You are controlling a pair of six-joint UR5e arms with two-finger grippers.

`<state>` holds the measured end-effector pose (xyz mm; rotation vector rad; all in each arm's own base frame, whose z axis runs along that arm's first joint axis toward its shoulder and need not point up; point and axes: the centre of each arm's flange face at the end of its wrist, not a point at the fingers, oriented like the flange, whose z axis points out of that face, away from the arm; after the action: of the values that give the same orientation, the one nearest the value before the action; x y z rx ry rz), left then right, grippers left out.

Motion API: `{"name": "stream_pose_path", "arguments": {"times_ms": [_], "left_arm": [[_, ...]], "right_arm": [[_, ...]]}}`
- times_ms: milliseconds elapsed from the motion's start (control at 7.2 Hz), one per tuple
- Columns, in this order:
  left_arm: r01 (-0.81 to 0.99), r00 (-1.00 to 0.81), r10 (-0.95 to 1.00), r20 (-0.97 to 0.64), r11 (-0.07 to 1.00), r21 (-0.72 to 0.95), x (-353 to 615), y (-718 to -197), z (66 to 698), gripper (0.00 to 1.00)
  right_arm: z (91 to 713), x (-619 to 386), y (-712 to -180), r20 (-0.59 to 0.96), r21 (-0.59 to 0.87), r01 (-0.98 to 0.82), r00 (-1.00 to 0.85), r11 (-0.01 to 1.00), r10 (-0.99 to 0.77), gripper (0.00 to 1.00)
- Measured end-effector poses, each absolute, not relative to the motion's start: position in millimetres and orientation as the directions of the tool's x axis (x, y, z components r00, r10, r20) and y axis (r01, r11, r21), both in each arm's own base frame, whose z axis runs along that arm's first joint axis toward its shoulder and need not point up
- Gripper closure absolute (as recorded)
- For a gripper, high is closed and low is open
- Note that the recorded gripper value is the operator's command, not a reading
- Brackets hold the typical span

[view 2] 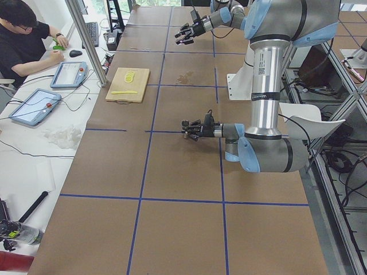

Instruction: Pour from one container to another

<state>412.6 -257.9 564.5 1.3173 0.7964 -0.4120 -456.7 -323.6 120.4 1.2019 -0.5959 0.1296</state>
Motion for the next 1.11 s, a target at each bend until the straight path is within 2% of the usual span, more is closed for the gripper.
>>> {"name": "stream_pose_path", "arguments": {"times_ms": [833, 1111], "left_arm": [[0.675, 0.678, 0.170, -0.715, 0.239, 0.698, 415.0, -254.2, 566.8, 0.77], [0.674, 0.679, 0.171, -0.714, 0.240, 0.698, 415.3, -253.9, 567.1, 0.66]], "right_arm": [[121.1, -457.7, -323.1, 0.497, 0.837, -0.399, 0.841, 0.374, -0.214, 1.00], [121.4, -457.8, -323.1, 0.496, 0.837, -0.398, 0.841, 0.374, -0.214, 1.00]]}}
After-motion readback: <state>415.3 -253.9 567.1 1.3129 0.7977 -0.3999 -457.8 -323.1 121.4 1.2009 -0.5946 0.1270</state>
